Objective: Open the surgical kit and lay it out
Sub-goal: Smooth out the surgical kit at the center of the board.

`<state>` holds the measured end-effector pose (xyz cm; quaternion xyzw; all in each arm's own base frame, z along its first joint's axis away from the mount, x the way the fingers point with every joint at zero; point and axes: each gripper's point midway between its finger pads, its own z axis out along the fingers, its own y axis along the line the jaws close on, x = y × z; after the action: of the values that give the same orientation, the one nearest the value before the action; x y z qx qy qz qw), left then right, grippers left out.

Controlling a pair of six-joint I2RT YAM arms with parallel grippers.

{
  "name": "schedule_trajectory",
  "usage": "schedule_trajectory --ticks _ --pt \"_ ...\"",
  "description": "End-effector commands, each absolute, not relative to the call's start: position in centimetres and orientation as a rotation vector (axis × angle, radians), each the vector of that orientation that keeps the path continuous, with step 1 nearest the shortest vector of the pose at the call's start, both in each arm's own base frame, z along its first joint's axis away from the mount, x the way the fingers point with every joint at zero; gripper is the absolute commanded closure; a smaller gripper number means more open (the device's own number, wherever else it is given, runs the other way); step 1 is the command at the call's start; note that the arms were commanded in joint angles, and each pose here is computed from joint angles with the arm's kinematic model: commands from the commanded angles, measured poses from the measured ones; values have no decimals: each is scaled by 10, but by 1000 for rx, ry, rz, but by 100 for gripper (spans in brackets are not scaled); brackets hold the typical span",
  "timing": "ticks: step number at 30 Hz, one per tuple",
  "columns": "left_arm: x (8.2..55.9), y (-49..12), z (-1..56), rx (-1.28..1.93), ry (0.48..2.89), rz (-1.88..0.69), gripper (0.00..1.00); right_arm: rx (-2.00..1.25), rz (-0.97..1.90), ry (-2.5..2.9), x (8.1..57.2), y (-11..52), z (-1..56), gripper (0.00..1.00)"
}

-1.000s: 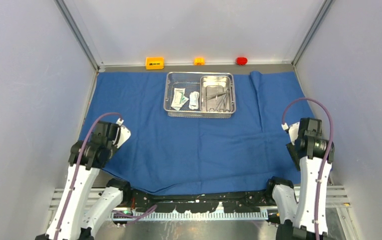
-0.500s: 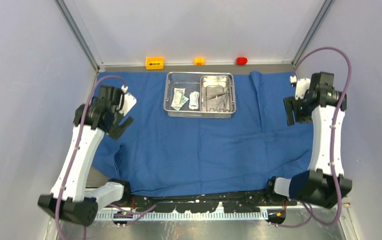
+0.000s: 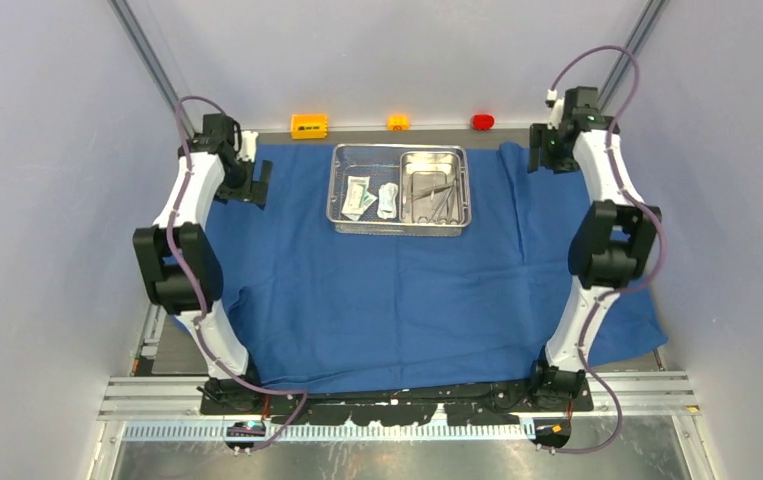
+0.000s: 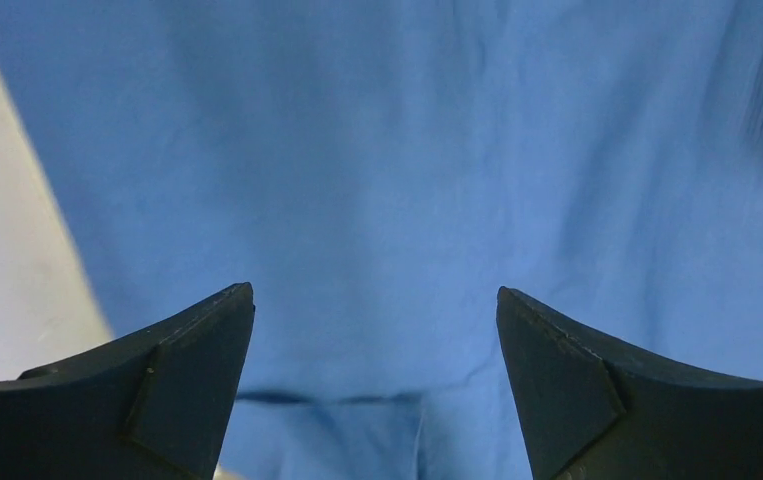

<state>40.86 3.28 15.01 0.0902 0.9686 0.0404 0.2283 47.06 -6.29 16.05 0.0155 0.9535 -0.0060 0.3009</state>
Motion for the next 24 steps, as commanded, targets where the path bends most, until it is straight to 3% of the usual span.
schedule_trajectory --ticks 1,9,24 --pt "471 11 157 62 2490 -104 8 201 -24 2423 534 -70 153 35" --pt "518 -11 122 -52 2442 -299 13 299 -116 2485 574 -90 92 45" --pt "521 -17 113 -66 2423 -347 15 248 -407 2687 541 -138 22 57"
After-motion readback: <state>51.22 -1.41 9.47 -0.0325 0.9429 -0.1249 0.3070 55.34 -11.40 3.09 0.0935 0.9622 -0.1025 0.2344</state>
